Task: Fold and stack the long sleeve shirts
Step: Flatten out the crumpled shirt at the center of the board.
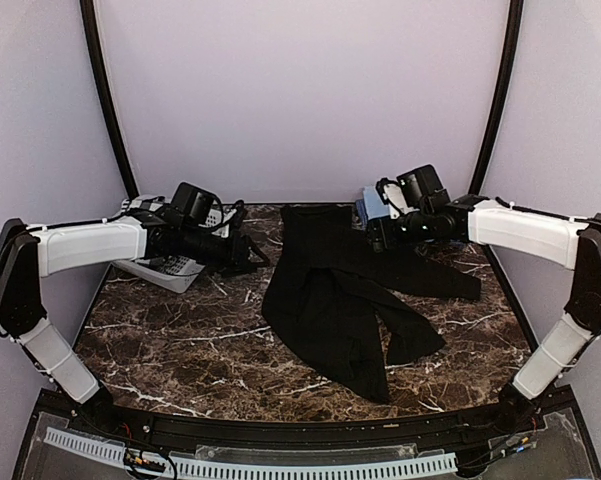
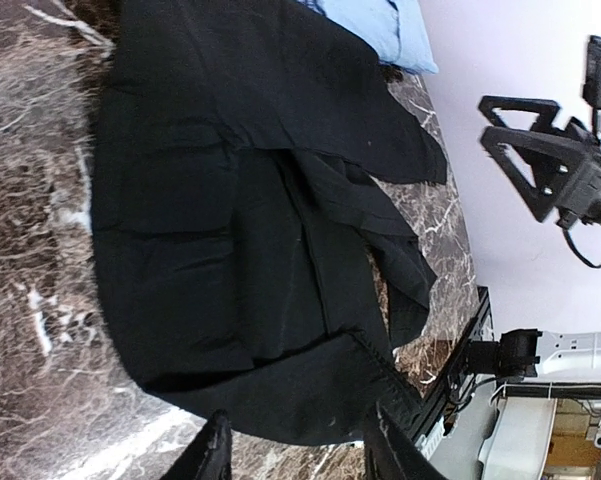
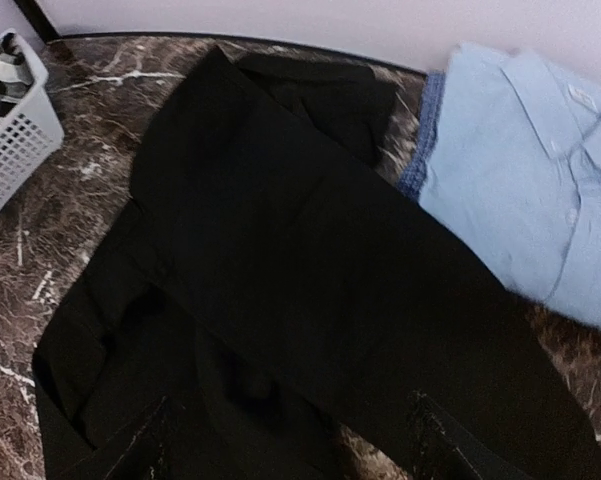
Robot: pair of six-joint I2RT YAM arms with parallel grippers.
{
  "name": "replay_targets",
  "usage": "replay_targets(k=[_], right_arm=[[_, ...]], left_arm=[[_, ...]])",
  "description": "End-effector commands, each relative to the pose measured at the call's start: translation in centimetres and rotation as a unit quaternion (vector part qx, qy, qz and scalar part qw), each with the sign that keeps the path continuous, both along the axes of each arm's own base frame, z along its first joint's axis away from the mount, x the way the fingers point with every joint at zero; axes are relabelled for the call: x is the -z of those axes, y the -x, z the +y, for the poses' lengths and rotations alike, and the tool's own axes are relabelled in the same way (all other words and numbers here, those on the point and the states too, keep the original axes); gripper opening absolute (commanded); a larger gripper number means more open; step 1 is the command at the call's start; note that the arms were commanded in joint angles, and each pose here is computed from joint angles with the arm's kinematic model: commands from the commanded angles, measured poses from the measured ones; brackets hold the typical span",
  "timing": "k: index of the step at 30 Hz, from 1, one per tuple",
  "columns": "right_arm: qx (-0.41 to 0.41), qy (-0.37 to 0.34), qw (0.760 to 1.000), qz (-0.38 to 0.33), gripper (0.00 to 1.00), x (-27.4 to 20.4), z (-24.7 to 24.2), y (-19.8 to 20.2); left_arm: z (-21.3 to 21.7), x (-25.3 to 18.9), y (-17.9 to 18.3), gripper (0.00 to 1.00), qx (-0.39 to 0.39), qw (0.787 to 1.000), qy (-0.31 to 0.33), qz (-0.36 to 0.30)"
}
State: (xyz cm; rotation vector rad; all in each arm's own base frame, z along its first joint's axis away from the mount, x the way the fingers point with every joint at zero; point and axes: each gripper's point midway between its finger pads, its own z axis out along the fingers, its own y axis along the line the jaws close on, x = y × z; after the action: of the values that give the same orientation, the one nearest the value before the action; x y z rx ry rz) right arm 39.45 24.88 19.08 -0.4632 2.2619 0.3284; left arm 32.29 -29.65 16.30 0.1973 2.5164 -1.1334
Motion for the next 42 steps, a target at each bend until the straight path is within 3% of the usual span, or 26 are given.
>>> replay_targets(k=[1, 8, 14, 25, 42], right_arm=[[0.117, -0.012, 0.993, 0.03, 0.77, 3.0, -5.9, 0.2], [0.263, -0.003, 0.963, 0.055, 0.79, 6.5, -15.4, 0.9], [0.322, -0.022, 0.944, 0.077, 0.8, 8.7, -20.2, 1.1], [0.377, -0.027, 0.92, 0.107, 0.83, 11.6, -25.9, 0.9], [0.396, -0.021, 0.904, 0.156, 0.84, 15.8, -27.7, 1.7]], left_arm=[[-4.4, -1.7, 0.7, 0.44, 0.054, 0.998, 0.014, -0.041], [-12.8, 1.1, 1.1, 0.44, 0.128, 0.99, 0.007, -0.05], [-16.2, 6.1, 2.1, 0.44, 0.181, 0.982, -0.043, -0.027], [-14.8, 10.6, 8.0, 0.44, 0.28, 0.955, -0.093, 0.037], [-10.4, 11.1, 14.2, 0.43, 0.371, 0.918, -0.11, 0.082]])
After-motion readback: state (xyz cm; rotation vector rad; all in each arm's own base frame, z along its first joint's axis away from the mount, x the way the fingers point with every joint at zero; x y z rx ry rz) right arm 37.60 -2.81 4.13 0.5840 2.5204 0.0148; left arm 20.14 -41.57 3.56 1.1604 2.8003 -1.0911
